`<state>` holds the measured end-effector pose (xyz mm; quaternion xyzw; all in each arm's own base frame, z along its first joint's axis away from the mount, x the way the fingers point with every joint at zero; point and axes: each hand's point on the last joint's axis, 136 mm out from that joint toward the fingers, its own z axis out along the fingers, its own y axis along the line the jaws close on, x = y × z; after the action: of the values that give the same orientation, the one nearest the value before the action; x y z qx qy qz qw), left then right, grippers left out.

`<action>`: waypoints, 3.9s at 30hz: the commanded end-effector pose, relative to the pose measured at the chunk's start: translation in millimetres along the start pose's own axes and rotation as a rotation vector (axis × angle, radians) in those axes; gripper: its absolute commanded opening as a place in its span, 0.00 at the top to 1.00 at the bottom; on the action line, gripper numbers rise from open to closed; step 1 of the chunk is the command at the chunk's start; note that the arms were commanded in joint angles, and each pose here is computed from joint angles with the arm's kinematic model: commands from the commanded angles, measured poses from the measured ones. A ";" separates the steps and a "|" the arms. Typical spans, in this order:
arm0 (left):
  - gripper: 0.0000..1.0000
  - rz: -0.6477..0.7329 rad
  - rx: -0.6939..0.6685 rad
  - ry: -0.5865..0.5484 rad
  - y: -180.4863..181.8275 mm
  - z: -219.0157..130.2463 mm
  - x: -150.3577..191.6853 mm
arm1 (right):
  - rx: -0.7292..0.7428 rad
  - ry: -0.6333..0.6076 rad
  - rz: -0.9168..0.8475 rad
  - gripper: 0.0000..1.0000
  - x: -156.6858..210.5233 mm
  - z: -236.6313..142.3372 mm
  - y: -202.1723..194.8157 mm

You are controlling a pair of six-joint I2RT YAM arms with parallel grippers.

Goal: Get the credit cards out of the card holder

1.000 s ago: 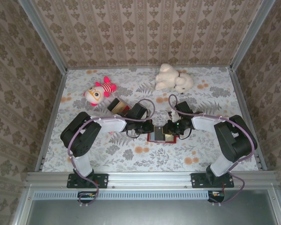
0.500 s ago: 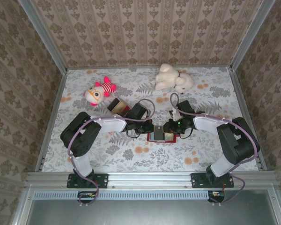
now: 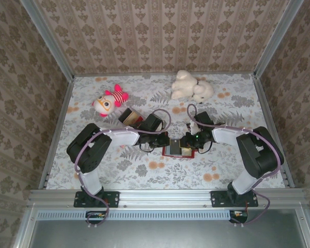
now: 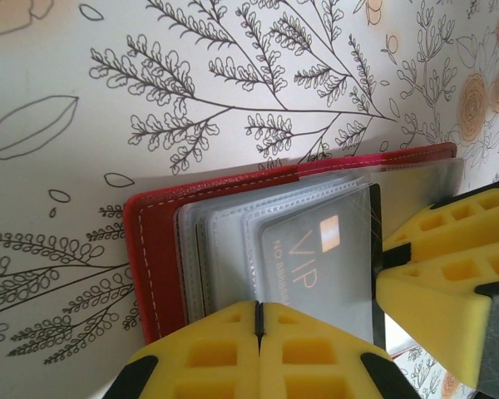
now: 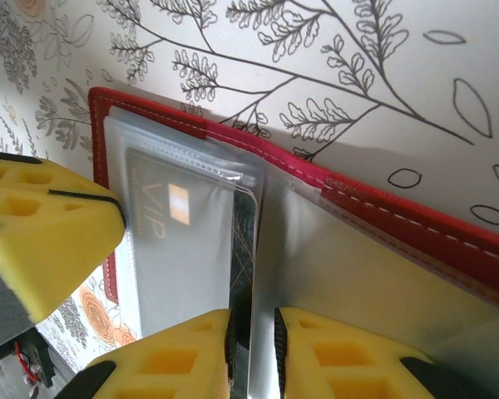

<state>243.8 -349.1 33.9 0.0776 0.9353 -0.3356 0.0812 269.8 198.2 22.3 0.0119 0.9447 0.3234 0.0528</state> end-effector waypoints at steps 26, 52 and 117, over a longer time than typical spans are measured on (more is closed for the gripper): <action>1.00 0.041 0.060 0.038 -22.8 -1.5 -2.1 | 0.009 0.005 -0.010 0.97 2.1 -2.5 -2.5; 1.00 -0.003 -0.103 0.091 26.6 8.8 16.4 | 0.048 0.005 0.002 0.73 3.1 -7.4 -10.5; 1.00 -0.011 -0.077 0.054 26.7 -2.8 12.5 | -0.059 -0.026 0.019 0.95 -2.3 -22.1 -3.0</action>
<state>245.2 -348.8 33.3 0.0883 0.9346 -0.3372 0.0716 271.2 180.6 44.0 0.0202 0.9351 0.3456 0.0765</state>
